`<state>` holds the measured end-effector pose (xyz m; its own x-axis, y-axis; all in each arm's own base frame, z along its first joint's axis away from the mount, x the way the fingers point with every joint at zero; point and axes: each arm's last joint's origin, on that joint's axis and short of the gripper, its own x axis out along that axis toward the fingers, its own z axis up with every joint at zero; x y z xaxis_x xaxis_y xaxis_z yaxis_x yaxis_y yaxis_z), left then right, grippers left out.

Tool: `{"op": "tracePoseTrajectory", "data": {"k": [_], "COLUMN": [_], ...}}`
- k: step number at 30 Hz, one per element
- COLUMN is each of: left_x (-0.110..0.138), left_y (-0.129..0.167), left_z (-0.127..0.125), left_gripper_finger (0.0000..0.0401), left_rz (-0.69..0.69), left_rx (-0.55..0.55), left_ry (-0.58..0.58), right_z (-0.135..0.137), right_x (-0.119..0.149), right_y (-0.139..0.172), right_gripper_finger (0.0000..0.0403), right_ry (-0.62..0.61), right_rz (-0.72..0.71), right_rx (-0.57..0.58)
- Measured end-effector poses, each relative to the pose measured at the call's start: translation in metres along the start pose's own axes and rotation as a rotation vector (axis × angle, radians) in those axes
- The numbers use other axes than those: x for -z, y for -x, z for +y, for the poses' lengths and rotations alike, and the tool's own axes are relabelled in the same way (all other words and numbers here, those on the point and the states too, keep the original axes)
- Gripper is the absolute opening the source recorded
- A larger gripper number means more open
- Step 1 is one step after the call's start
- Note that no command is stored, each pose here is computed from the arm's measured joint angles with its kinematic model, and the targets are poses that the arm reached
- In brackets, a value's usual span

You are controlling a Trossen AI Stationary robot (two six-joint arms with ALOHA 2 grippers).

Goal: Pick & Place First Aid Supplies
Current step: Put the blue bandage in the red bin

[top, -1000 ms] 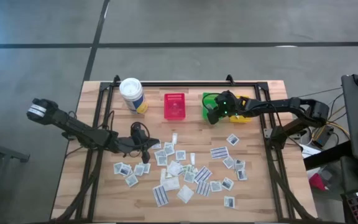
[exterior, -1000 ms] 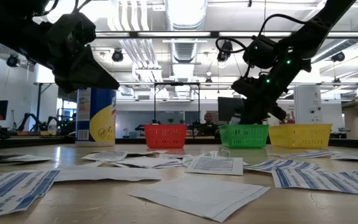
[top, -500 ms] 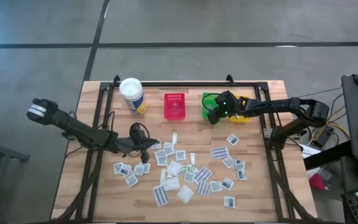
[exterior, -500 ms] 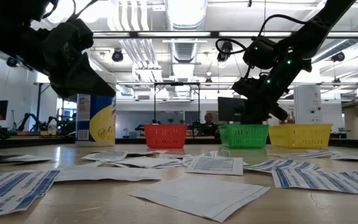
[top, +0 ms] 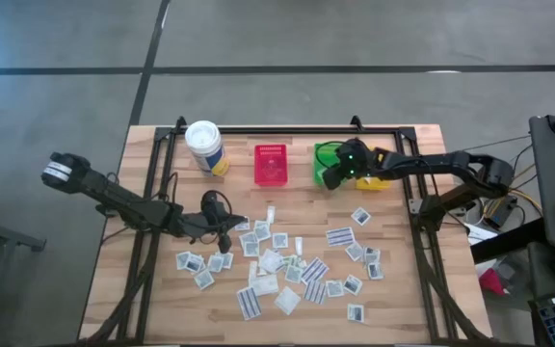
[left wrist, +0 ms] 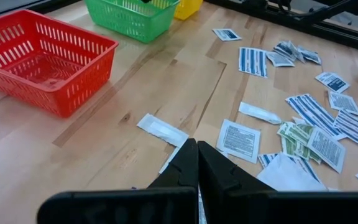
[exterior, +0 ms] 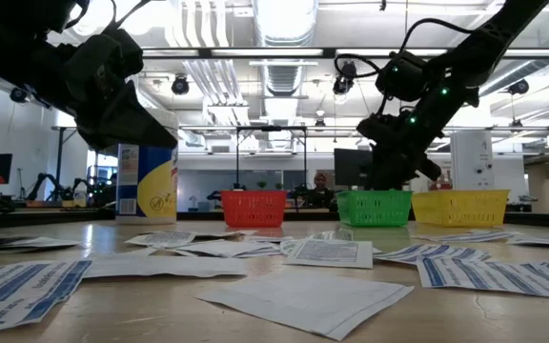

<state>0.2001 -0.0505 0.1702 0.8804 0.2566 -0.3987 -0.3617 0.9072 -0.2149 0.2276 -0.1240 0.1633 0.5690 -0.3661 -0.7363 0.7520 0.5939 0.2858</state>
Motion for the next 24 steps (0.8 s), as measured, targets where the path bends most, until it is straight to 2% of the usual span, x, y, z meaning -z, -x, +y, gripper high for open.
{"op": "tracePoseTrajectory", "data": {"k": [6,14,24], "left_x": [0.000,0.000,0.000], "left_y": [0.000,0.000,0.000], "left_z": [0.000,0.000,-0.001], "left_gripper_finger": [0.0000,0.0000,0.0000], "left_rz": [0.002,-0.002,0.009], "left_rx": [0.006,0.008,0.031], "left_ry": [0.001,0.005,0.053], "right_z": [0.003,0.006,0.044], "right_x": [-0.007,-0.005,0.021], "right_y": [0.017,0.040,0.049], "right_gripper_finger": [0.0134,0.0118,0.0094], "right_ry": [0.020,0.004,0.103], "right_rz": [-0.059,-0.051,0.015], "right_rx": [-0.033,-0.054,-0.176]}}
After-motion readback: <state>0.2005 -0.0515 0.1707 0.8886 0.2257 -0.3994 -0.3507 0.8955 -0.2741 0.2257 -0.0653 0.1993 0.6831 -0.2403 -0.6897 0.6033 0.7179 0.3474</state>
